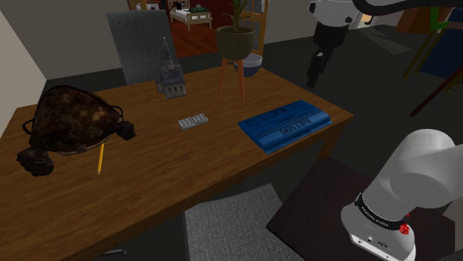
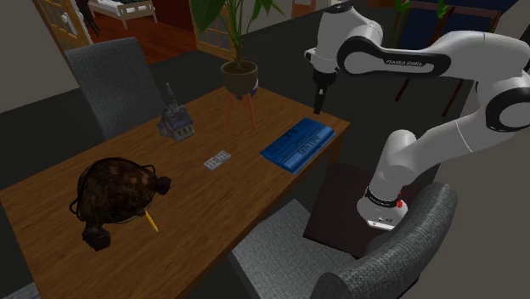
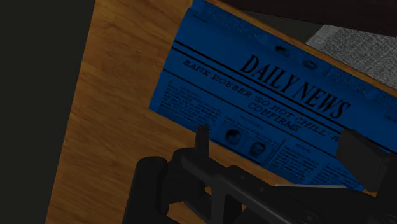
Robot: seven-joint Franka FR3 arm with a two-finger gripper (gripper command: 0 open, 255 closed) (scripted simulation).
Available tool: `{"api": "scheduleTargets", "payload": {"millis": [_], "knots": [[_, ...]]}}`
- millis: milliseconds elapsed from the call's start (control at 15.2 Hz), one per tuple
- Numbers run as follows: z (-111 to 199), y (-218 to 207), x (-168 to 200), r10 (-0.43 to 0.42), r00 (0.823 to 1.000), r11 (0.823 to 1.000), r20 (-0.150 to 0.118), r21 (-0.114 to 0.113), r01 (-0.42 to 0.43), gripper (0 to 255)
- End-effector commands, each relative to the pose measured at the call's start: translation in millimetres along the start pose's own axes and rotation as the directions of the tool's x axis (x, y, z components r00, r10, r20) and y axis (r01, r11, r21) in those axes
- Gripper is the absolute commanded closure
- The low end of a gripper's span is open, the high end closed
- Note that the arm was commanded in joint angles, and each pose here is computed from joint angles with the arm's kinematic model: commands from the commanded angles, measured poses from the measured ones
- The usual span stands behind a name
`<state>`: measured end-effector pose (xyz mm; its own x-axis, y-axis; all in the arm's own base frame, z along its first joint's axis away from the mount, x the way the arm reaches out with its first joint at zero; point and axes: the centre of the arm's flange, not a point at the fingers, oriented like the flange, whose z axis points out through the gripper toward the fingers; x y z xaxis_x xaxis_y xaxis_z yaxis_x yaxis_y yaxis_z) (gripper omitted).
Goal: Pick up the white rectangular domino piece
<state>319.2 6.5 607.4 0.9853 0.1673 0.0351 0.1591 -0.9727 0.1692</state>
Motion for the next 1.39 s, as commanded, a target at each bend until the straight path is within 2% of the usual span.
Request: {"api": "scheduleTargets", "payload": {"millis": [0, 330, 660, 990, 1320], "knots": [[0.0, 0.0, 0.0, 0.0, 1.0, 1.0, 0.0, 0.0, 0.0, 0], [21.0, -2.5, 61.2, -0.159, 0.987, 0.987, -0.011, 0.026, 0.159, 0], [41.4, -15.2, 121.3, -0.313, 0.949, 0.948, -0.025, 0.051, 0.314, 0], [60.7, -37.9, 178.7, -0.459, 0.888, 0.885, -0.044, 0.073, 0.461, 0], [78.8, -69.9, 232.0, -0.592, 0.803, 0.798, -0.065, 0.091, 0.596, 0]]}}
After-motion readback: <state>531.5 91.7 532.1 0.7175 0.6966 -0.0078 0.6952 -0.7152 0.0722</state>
